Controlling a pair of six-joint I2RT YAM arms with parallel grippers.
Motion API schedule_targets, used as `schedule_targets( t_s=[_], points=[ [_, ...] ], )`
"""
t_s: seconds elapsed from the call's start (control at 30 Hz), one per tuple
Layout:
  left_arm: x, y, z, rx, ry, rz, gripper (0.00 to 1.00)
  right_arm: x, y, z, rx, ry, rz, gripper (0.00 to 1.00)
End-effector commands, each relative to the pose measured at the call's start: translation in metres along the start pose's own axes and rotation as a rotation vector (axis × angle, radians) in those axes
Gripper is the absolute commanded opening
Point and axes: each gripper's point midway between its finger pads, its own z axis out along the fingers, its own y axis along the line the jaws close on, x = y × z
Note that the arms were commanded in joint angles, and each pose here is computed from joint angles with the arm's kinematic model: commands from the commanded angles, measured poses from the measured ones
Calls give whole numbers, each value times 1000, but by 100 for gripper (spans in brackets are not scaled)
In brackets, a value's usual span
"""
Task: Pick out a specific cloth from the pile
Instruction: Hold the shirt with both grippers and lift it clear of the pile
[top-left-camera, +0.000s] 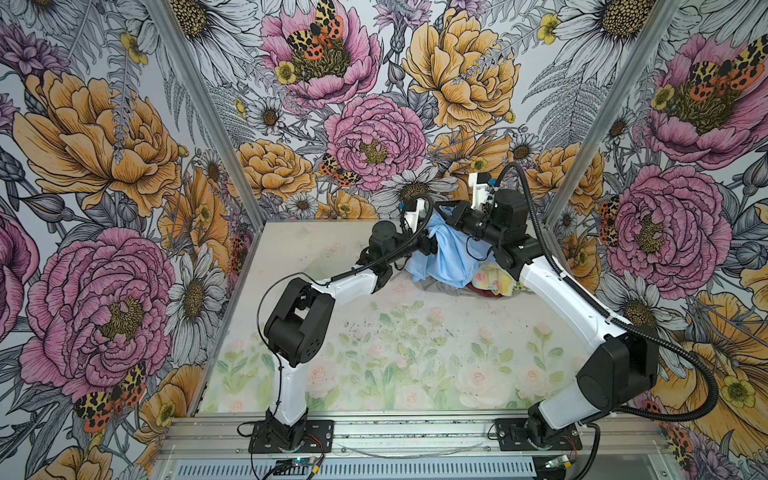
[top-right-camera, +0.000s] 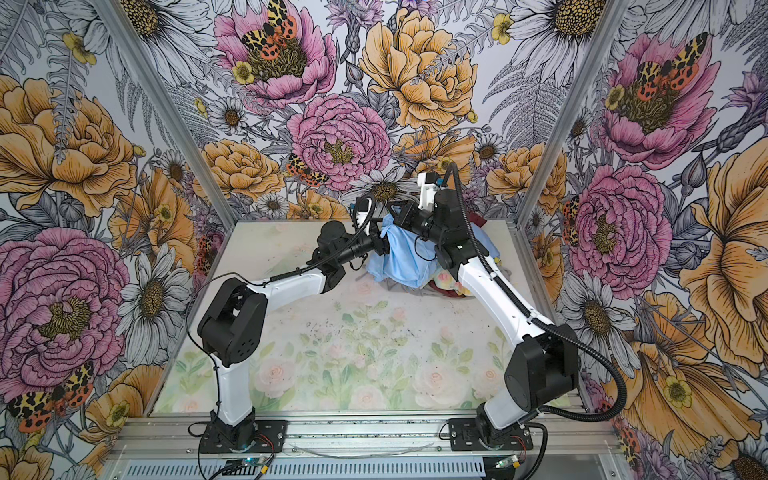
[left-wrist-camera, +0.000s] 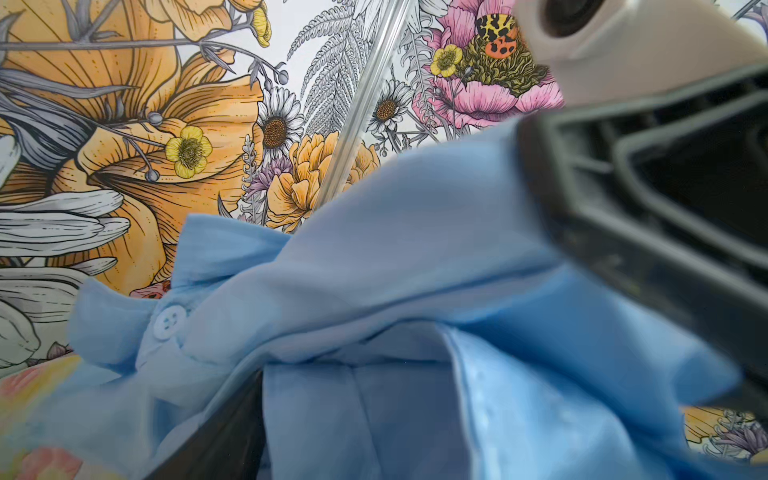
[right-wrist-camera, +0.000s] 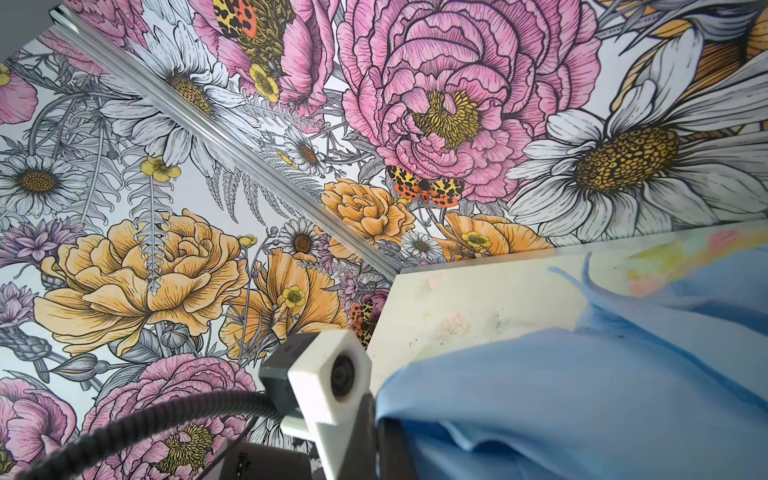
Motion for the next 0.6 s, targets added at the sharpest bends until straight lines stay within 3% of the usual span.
schedule_targets(
  t_s=[0.0,0.17,0.57],
  points=[
    [-5,-22,6,111,-52,-8,80,-11,24,-11,-71,-33,-8,0],
    [-4,-32,11,154,-95,1,88,-8,25,-11,-86,-24,6,0],
    [-39,-34,18,153,-307,-10,84,-1,19,-13,-89,-37,66,0]
  ],
)
